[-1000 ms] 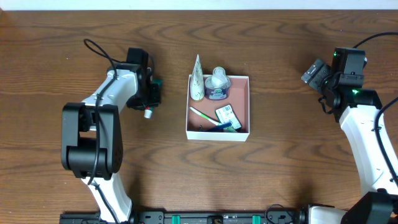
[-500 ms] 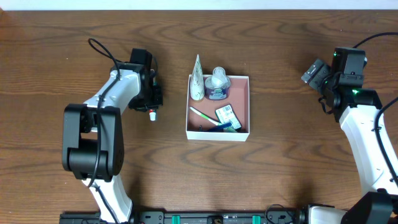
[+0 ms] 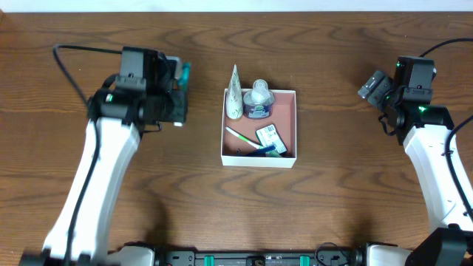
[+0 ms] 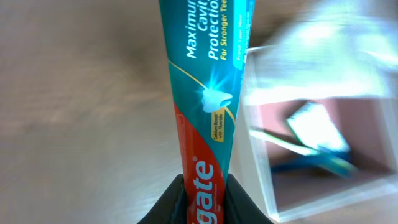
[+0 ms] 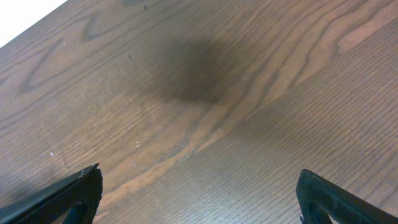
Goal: Pack container
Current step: 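Lift the toothpaste tube into the box and release it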
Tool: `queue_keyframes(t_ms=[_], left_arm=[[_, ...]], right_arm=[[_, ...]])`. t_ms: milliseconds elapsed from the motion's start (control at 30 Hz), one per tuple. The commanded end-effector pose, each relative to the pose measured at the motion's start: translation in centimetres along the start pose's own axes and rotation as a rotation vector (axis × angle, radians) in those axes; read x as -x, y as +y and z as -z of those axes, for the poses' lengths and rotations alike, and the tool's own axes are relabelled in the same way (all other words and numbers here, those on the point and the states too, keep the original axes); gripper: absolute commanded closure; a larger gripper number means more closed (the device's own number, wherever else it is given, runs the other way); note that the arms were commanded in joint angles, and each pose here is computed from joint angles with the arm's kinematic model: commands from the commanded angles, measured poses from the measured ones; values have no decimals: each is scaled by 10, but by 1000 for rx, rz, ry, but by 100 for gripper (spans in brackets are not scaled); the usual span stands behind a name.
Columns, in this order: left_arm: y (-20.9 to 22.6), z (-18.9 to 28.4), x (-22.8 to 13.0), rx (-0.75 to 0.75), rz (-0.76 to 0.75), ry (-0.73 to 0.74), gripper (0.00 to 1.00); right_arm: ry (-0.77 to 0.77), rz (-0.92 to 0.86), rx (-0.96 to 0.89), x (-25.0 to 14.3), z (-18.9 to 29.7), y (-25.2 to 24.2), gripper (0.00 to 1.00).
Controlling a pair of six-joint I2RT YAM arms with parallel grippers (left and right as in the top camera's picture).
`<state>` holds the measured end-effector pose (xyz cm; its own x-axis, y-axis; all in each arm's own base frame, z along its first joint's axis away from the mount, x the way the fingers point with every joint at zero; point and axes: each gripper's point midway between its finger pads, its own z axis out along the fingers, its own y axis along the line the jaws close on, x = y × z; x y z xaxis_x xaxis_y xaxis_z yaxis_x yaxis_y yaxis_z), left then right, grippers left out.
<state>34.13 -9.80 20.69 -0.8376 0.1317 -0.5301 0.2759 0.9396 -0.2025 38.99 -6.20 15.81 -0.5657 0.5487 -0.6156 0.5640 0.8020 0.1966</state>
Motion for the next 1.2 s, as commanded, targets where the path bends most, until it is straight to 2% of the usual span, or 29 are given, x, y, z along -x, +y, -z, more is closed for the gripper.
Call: queue_keyframes(t_ms=[0,167,367,533,633,800,1000,1033,1167], left_arm=[[-60,34,7,-185,-296,-110,81],[-115,48,5,-273,-502,-179,81],[-149,23,-8,-312,-626,-126,81],[-149,-15,-16,-285,-657,-34,81],[-146,-40,-25,-287,-727,28,81],[-141,-66,-38,-300,-941,82,81],[-139,-72,-40,-316,-1184,62,81],[-139,-72,-40,-317,-1211,56,78],[-141,-72,-37,-314,-1232,39,53]], right_arm=[[-12,-3,-12,5,1,-3,1],[-13,-4,-13,5,1,-3,1],[-13,-3,-12,5,1,-3,1],[-13,-3,-12,5,1,-3,1],[-13,-3,-13,5,1,-3,1],[-13,-3,-13,5,1,-3,1],[-12,-3,-12,5,1,-3,1],[-13,-3,-13,5,1,-3,1],[-13,-3,-12,5,1,-3,1]])
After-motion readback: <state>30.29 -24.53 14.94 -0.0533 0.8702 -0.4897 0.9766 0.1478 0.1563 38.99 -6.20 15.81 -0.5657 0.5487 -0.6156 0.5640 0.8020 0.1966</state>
